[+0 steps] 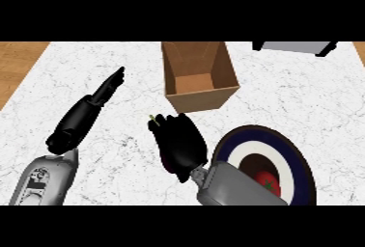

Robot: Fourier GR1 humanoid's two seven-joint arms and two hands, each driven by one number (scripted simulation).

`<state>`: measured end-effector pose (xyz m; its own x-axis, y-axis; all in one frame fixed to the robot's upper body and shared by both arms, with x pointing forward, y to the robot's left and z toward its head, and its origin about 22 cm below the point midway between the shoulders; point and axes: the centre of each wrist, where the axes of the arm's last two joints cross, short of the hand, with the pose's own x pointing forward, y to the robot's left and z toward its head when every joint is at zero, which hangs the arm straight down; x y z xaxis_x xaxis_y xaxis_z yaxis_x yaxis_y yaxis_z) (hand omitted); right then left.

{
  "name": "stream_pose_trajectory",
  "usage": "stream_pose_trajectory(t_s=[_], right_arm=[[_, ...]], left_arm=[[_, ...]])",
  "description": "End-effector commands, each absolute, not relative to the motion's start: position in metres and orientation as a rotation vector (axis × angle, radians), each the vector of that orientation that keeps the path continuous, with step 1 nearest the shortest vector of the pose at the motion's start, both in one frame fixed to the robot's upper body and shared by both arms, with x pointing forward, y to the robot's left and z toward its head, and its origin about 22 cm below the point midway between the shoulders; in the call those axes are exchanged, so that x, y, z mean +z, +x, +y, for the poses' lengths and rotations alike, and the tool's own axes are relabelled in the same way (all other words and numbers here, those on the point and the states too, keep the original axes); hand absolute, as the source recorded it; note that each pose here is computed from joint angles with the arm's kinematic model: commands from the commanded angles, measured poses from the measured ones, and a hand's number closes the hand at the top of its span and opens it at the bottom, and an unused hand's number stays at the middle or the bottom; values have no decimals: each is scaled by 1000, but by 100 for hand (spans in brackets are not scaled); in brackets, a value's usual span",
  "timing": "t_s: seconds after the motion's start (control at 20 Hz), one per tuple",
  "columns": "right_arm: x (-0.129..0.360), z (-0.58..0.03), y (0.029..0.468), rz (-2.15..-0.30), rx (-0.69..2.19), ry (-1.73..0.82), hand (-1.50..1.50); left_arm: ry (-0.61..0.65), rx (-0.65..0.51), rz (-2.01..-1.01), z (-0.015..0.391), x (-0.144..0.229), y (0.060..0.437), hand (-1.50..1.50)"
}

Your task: Pick the eggplant from the plate and place it in the cardboard box

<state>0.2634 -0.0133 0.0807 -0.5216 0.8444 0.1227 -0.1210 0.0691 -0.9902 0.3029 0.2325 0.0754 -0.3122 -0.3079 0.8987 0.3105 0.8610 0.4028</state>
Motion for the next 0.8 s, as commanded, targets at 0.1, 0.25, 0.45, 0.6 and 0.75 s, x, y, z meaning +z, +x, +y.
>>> stream_pose_trajectory(t_s=[0.1,0.25,0.45,0.6,0.75], right_arm=[[128,37,266,-1832,1567,-804,150],[153,48,268,-1877,1430,-795,150],[176,48,275,-1857,1085,-855,150],[194,50,291,-1815,906,-889,150],[212,59,306,-1811,827,-934,150]], left_arm=[[-19,-637,-1769,224,70,310,0],[-4,-624,-1771,231,73,310,0],[33,-601,-1761,237,75,307,0],[34,-576,-1766,246,59,297,0],[60,-572,-1757,254,73,311,0]])
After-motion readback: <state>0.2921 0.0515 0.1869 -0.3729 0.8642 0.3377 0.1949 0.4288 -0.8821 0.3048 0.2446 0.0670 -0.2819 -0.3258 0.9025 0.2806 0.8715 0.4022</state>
